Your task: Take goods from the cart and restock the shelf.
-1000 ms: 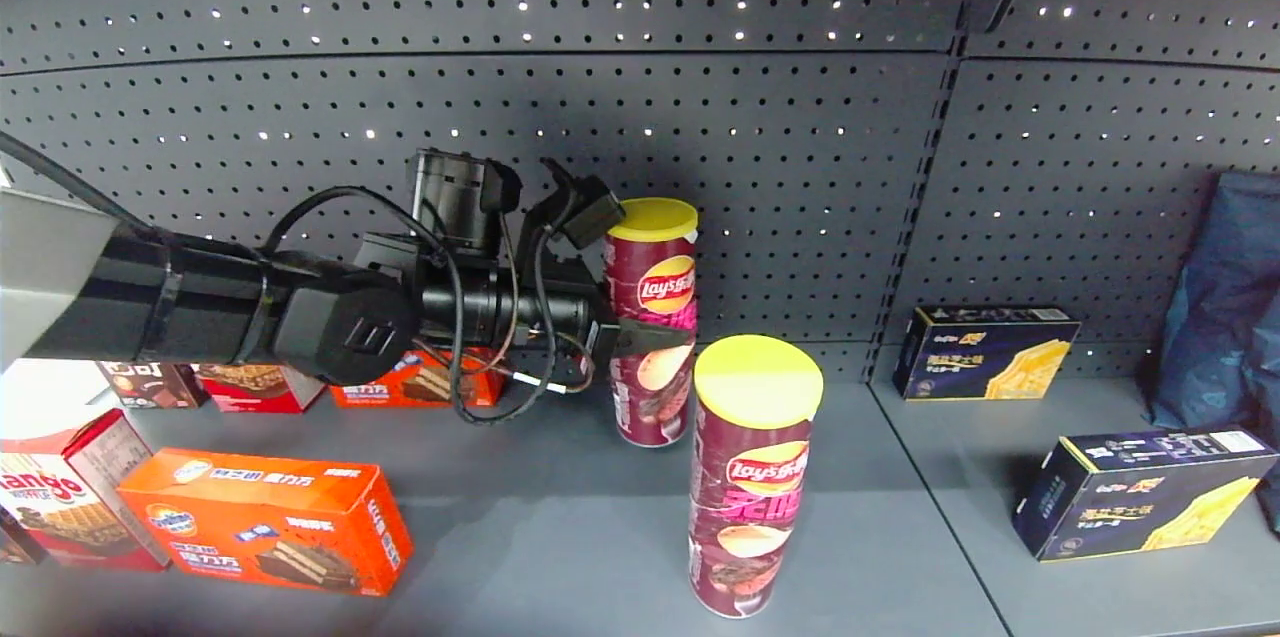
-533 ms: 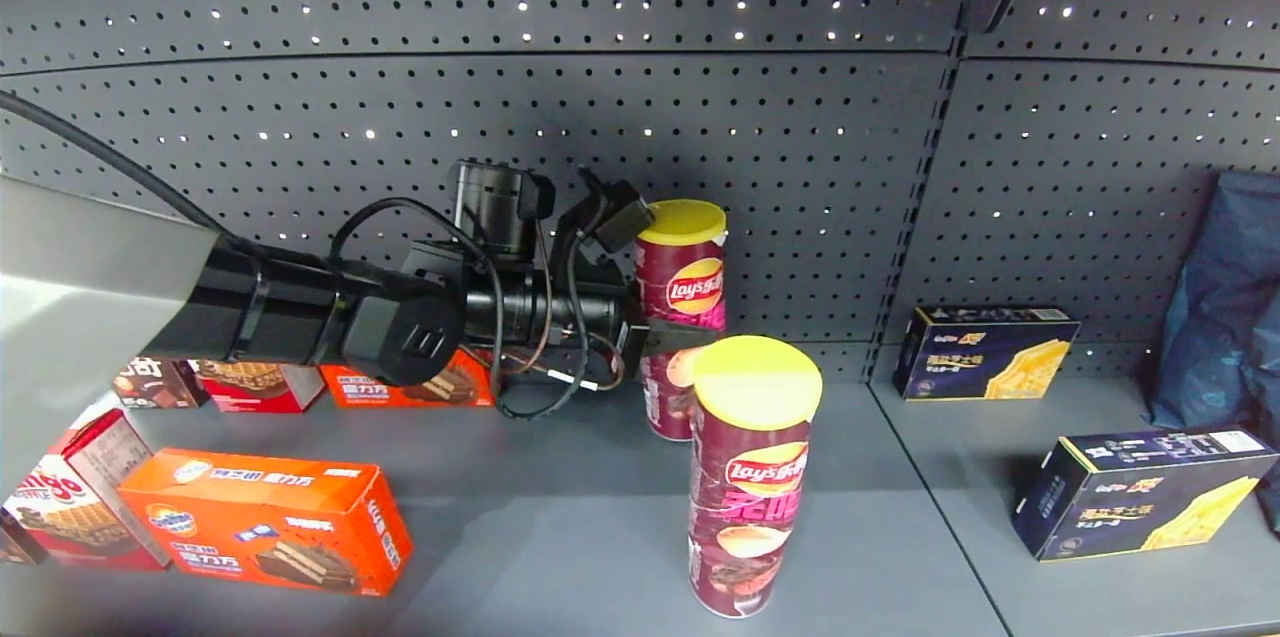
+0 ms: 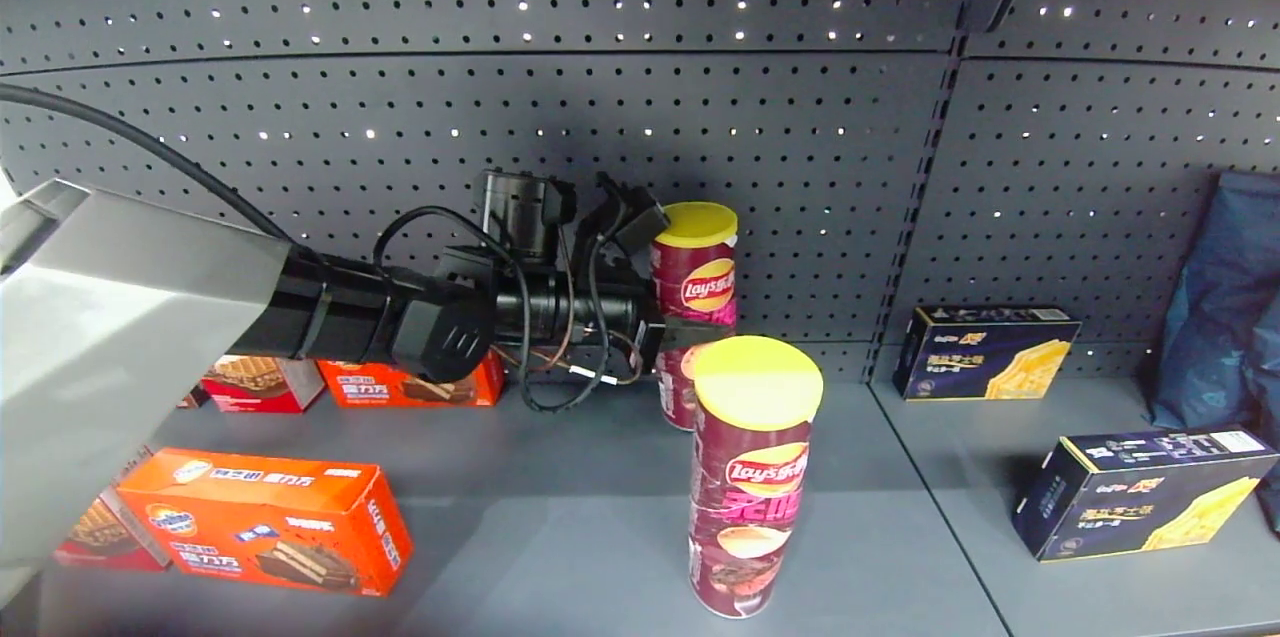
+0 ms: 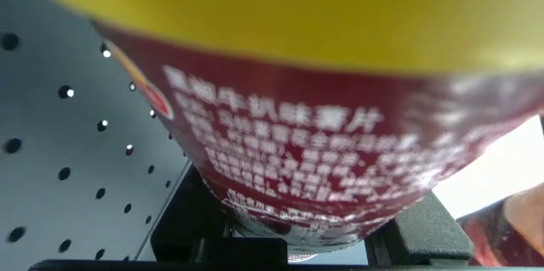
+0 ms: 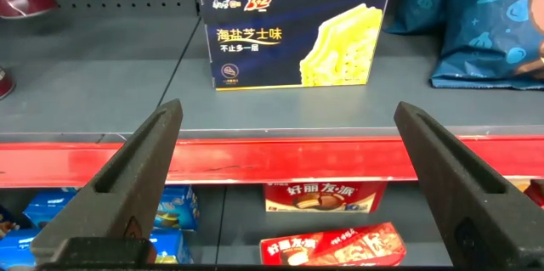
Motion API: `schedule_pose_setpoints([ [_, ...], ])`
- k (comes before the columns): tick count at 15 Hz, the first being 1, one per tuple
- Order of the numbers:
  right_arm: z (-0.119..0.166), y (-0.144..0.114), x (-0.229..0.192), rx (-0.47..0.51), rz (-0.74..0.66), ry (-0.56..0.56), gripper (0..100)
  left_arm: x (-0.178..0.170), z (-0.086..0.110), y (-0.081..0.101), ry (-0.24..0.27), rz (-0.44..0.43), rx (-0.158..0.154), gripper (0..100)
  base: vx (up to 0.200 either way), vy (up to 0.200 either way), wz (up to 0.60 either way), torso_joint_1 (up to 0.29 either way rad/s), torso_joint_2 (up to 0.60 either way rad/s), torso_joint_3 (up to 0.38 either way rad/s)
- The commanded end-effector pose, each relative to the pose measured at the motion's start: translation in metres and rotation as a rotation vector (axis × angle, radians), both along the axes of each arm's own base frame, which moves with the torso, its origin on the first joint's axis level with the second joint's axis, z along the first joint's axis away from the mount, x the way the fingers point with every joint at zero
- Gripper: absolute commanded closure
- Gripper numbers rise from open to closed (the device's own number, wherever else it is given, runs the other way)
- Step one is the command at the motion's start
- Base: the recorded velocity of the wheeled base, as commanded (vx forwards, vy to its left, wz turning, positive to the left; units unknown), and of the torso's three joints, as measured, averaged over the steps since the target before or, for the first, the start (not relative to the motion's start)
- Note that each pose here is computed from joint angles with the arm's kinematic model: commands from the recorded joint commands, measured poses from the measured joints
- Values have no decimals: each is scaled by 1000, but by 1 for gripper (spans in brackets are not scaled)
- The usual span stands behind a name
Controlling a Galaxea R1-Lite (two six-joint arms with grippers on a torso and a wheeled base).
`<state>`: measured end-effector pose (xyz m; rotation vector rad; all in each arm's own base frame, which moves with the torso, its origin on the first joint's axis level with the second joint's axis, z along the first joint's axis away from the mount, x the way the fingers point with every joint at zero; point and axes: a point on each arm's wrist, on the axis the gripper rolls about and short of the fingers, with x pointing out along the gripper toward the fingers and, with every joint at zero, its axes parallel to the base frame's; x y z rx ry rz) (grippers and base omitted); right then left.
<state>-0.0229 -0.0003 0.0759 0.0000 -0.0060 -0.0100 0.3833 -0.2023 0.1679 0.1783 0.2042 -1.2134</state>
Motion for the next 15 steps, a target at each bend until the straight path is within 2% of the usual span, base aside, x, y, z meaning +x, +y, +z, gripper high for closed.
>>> schedule_pose_setpoints([
  [1,0,0,0,0,-1,1,0,2,-7,-4,9,-4,6,100,0,0,0,0,0,0],
  [5,0,0,0,0,-1,1,0,2,-11,-3,10,-4,7,100,0,0,0,0,0,0],
  [8,0,0,0,0,-1,1,0,5,-20,-1,-19,-12,37,100,0,0,0,0,0,0],
  [15,0,0,0,0,-1,1,0,3,-28,-3,-1,-18,49,100,0,0,0,0,0,0],
])
